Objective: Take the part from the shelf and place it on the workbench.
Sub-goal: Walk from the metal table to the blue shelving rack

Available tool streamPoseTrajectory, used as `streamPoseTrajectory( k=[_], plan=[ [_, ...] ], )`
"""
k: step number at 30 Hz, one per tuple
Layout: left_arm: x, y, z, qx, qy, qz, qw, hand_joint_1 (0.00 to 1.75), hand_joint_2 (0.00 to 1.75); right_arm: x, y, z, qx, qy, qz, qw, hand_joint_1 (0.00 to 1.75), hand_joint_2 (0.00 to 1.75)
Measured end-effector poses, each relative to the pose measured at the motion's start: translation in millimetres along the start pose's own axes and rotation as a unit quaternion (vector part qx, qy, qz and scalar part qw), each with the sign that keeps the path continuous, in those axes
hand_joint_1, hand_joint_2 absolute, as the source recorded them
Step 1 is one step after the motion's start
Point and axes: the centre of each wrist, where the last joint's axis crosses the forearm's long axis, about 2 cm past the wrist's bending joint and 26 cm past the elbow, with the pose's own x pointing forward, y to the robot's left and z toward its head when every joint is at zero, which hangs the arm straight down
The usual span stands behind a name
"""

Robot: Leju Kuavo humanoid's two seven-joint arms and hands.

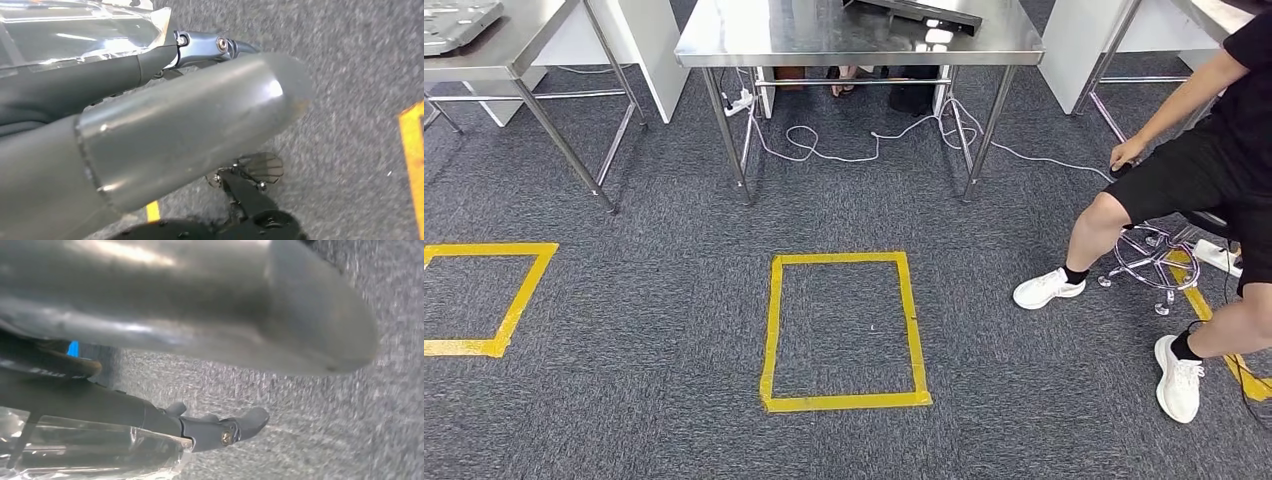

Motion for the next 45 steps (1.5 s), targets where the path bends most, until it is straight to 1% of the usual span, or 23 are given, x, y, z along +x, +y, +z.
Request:
streamPoseTrajectory(
  k=[6, 12, 27, 38, 45],
  plan=[
    [-3.3, 0.7, 1.8, 0.002, 0.007, -0.002, 1.0, 0.0, 0.0, -4.4, 1.1, 0.8, 0.002, 0.004, 0.004, 1.0, 0.0, 0.0],
    [-4.1, 1.5, 2.1, 0.002, 0.008, -0.002, 1.0, 0.0, 0.0, -2.5, 0.9, 0.5, 0.003, 0.002, 0.004, 1.0, 0.0, 0.0],
    [-4.0, 1.6, 2.0, 0.007, 0.009, -0.004, 1.0, 0.0, 0.0, -2.6, 0.4, 0.4, 0.002, 0.001, 0.009, 1.0, 0.0, 0.0],
    [-3.6, -0.5, 2.5, 0.011, 0.015, -0.01, 1.0, 0.0, 0.0, -6.3, 0.1, 0.7, 0.001, 0.015, 0.01, 1.0, 0.0, 0.0],
    [-3.2, 1.0, 1.8, 0.012, 0.017, -0.014, 1.0, 0.0, 0.0, -4.2, 2.4, 1.1, 0.003, 0.015, 0.009, 1.0, 0.0, 0.0]
  ],
)
